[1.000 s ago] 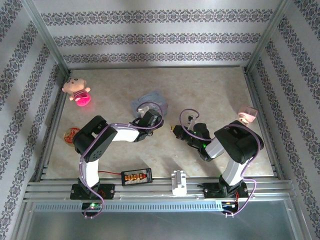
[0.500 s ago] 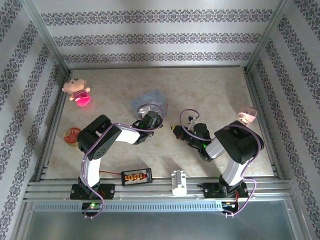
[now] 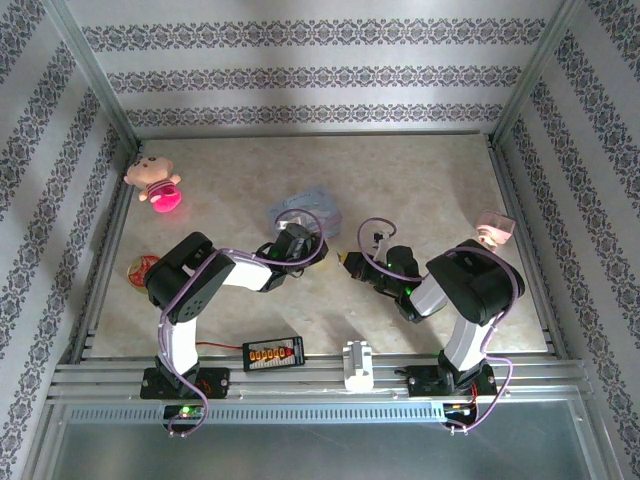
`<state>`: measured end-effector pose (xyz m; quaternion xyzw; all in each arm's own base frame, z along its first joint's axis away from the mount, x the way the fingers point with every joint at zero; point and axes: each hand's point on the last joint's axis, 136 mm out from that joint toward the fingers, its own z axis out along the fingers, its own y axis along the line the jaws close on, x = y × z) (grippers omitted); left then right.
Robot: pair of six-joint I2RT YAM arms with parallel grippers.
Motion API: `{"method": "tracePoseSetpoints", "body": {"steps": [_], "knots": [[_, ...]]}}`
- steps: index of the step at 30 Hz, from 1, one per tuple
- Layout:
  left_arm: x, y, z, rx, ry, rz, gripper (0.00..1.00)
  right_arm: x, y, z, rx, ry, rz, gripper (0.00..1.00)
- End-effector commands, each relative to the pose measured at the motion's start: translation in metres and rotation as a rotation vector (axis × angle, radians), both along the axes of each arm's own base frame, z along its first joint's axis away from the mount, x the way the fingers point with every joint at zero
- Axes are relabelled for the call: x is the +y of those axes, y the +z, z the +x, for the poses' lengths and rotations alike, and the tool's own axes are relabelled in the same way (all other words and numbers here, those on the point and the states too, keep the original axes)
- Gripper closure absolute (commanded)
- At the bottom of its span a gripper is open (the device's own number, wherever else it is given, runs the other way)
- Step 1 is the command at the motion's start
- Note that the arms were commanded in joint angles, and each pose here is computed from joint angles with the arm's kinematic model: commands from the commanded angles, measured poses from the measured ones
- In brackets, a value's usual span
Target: Unlock a padlock with a key
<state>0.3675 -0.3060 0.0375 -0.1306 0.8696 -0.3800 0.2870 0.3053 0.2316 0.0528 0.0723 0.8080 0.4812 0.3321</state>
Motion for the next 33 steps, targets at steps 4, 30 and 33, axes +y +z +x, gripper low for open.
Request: {"method": "tracePoseSetpoints", "body": {"steps": [4, 30, 33], "knots": [[-0.024, 0.021, -0.005, 0.015, -0.135, -0.231, 0.93, 0.006, 0.006, -0.003, -0.010, 0.046, 0.066, 1.00], [0.014, -0.029, -0.019, 0.216, -0.058, 0.064, 0.57, -0.025, 0.009, -0.003, -0.002, -0.032, 0.087, 1.00], [0.024, -0.030, -0.021, 0.214, -0.029, 0.204, 0.45, -0.027, 0.010, -0.004, -0.007, -0.032, 0.082, 1.00]]}}
